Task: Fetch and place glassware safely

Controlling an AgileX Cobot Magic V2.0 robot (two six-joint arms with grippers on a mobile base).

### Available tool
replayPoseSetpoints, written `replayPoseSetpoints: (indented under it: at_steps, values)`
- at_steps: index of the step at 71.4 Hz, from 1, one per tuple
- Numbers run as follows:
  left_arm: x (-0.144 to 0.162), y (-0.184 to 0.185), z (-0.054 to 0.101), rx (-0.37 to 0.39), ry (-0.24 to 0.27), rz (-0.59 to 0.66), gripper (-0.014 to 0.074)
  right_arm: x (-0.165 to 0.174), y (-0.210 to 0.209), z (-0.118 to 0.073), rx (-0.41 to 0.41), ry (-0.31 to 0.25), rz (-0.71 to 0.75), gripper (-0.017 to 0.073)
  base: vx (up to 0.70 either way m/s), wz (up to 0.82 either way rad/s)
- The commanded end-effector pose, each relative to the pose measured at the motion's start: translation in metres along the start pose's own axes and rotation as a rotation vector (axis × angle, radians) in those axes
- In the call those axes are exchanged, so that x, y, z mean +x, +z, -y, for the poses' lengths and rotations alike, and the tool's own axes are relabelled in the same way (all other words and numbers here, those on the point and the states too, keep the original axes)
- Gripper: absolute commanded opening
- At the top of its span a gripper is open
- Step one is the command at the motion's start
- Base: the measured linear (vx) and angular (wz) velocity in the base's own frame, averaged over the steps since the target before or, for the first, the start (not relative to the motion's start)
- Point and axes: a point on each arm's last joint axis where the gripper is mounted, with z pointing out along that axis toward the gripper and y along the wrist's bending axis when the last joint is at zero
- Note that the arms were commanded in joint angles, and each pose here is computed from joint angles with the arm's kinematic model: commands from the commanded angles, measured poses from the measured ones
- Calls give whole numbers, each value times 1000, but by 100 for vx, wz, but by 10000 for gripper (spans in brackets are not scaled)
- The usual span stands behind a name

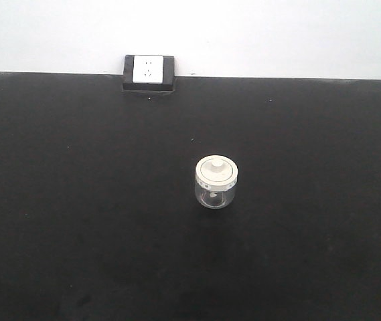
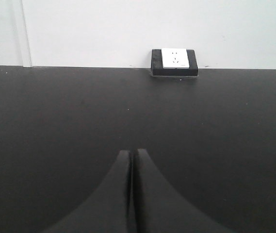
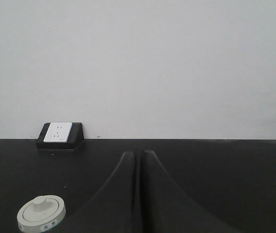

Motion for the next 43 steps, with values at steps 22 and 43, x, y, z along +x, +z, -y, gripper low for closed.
replayPoseSetpoints:
  at_steps: [22, 43]
  values:
    - [3, 1, 1, 14, -15, 53, -7, -13, 0, -3, -25, -29, 61, -4, 0, 0]
    - [3, 1, 1, 14, -15, 52, -7, -2, 5, -2, -7, -18, -56, -4, 0, 0]
